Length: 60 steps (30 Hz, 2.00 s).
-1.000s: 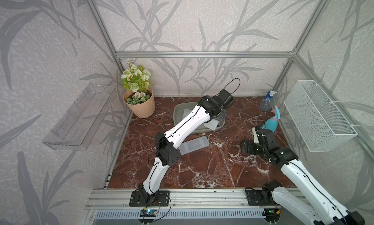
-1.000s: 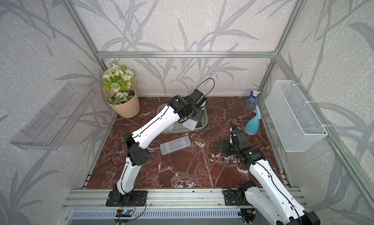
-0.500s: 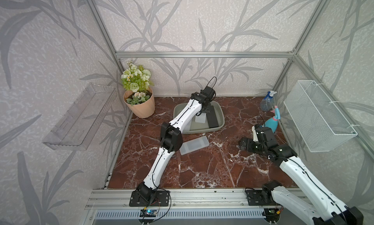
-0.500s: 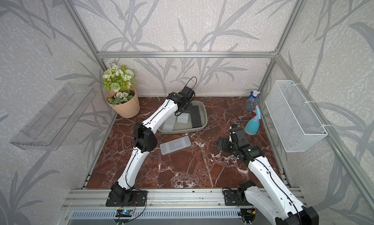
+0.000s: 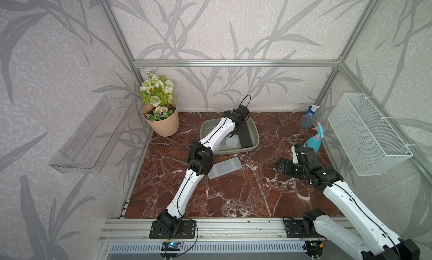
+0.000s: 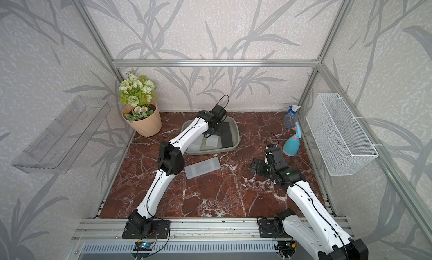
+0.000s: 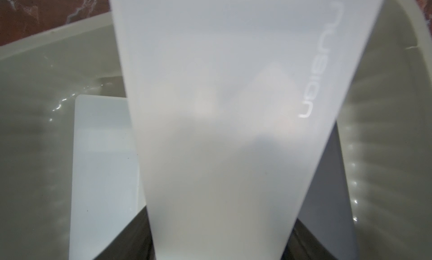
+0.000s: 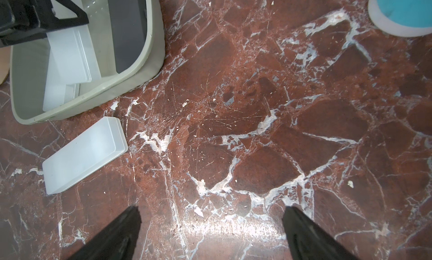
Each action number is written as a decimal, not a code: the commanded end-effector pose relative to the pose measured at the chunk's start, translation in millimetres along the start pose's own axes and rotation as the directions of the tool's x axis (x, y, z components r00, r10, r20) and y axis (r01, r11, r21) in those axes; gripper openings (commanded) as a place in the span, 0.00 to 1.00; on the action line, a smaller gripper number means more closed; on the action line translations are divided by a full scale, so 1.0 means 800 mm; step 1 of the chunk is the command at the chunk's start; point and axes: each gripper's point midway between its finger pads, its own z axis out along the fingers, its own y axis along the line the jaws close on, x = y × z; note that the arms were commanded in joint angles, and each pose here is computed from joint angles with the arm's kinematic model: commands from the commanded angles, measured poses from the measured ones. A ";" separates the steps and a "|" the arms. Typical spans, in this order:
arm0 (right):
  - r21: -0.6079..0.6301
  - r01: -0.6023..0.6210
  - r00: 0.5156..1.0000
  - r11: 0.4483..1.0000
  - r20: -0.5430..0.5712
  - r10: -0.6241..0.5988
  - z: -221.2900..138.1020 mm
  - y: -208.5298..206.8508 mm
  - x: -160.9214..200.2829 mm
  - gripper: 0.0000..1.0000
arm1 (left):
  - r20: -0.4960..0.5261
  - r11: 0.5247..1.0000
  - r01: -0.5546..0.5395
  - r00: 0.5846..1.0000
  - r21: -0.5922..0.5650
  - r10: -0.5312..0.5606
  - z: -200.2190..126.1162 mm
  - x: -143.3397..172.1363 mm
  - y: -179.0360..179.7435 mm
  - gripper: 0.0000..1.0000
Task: Put the pencil case into the storage box
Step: Place the pencil case at the storage box.
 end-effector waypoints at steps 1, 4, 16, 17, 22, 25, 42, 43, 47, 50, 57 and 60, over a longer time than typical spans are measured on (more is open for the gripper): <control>0.017 -0.019 1.000 1.000 0.007 0.019 -0.003 -0.006 0.001 0.99 | -0.052 0.997 -0.029 0.998 -0.076 0.025 0.019 0.015 0.025 0.53; 0.024 -0.024 1.000 0.999 0.004 0.024 -0.001 -0.008 0.003 0.99 | -0.083 0.995 -0.040 0.996 -0.091 0.033 0.030 0.024 0.030 0.54; 0.039 -0.035 0.999 0.999 0.002 0.035 0.000 -0.012 0.005 0.99 | -0.144 0.990 -0.044 0.989 -0.133 0.025 0.057 0.039 0.058 0.65; 0.039 -0.036 0.999 0.999 0.002 0.036 0.001 -0.012 0.005 0.99 | -0.138 0.990 -0.046 0.990 -0.135 0.027 0.055 0.036 0.059 0.68; 0.041 -0.041 0.999 0.998 -0.001 0.041 0.003 -0.012 0.005 0.99 | -0.102 0.992 -0.049 0.994 -0.114 0.037 0.044 0.023 0.055 0.75; 0.041 -0.042 0.999 0.998 -0.003 0.042 0.004 -0.011 0.005 0.99 | -0.094 0.993 -0.051 0.995 -0.107 0.041 0.041 0.020 0.054 0.80; 0.042 -0.048 0.999 0.998 -0.005 0.048 0.007 -0.010 0.002 0.99 | 0.020 0.993 -0.053 0.998 0.102 0.051 -0.004 -0.011 -0.016 0.73; 0.042 -0.048 0.999 0.998 -0.006 0.049 0.008 -0.010 0.002 0.99 | 0.017 0.991 -0.051 0.999 0.122 0.050 -0.002 -0.009 -0.024 0.69; 0.042 -0.048 0.999 0.998 -0.008 0.048 0.009 -0.008 0.000 0.99 | 0.015 0.980 -0.043 0.999 0.196 0.040 0.000 -0.006 -0.048 0.42; 0.042 -0.053 0.999 0.998 -0.006 0.053 0.008 -0.009 0.001 0.99 | 0.015 0.972 -0.039 0.999 0.231 0.037 0.001 -0.007 -0.057 0.22; 0.050 -0.064 0.998 0.997 -0.001 0.064 0.005 -0.014 0.005 0.99 | -0.032 0.982 -0.032 0.999 0.188 0.038 0.028 0.009 -0.047 0.11; 0.054 -0.063 0.998 0.997 0.000 0.064 0.004 -0.015 0.006 0.99 | -0.055 0.987 -0.015 0.998 0.160 0.024 0.039 0.015 -0.033 0.11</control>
